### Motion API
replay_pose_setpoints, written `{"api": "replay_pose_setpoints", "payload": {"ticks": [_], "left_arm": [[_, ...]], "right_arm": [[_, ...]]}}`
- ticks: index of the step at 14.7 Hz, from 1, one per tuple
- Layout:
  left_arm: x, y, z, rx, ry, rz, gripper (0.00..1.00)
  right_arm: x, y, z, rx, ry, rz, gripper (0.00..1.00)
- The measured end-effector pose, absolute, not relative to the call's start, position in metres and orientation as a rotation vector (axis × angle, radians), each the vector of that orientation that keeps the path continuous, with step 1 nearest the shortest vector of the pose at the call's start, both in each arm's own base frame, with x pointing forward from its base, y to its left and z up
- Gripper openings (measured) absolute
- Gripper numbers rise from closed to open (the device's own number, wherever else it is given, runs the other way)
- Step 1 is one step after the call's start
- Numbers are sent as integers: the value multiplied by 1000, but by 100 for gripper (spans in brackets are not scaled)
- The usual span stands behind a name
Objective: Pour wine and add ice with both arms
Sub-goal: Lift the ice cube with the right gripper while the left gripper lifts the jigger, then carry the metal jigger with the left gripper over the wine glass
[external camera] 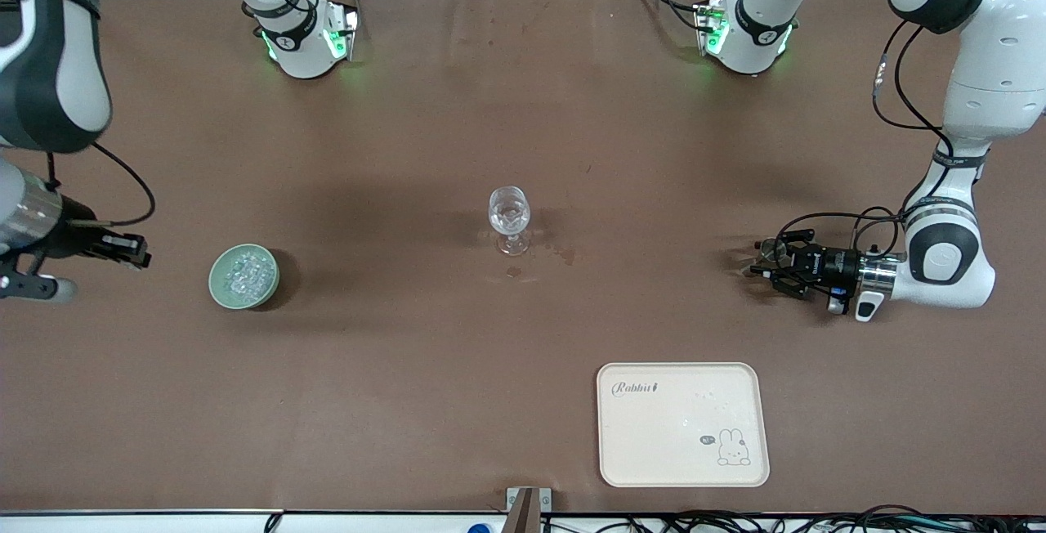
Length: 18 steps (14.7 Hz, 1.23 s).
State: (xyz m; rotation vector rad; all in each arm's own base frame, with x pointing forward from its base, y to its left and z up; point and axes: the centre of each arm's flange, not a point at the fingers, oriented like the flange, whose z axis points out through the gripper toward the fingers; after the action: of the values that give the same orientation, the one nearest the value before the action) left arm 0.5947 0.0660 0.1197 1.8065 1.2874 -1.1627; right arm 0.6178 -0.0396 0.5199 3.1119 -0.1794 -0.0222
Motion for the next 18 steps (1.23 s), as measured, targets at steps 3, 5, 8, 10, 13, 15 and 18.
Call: {"api": "replay_pose_setpoints", "payload": {"ticks": [3, 5, 8, 10, 13, 15, 18], "left_arm": [[594, 66, 117, 1802, 1288, -1167, 38], [595, 66, 118, 1802, 1288, -1164, 25], [600, 60, 123, 1794, 1280, -1162, 22], [608, 45, 132, 1764, 1285, -1180, 22], [622, 10, 156, 1712, 1279, -1217, 22], [631, -19, 177, 1676, 1273, -1249, 22], [643, -60, 210, 1654, 1291, -1283, 22]], "right_arm": [[586, -34, 568, 3119, -169, -61, 23], [562, -27, 595, 3123, -152, -80, 23], [533, -19, 611, 3129, -129, -73, 23], [528, -20, 611, 3131, -130, -66, 23], [530, -22, 615, 3131, -136, -29, 23], [531, -23, 618, 3131, -141, -13, 23], [538, -25, 619, 3130, -146, 0, 23]]}}
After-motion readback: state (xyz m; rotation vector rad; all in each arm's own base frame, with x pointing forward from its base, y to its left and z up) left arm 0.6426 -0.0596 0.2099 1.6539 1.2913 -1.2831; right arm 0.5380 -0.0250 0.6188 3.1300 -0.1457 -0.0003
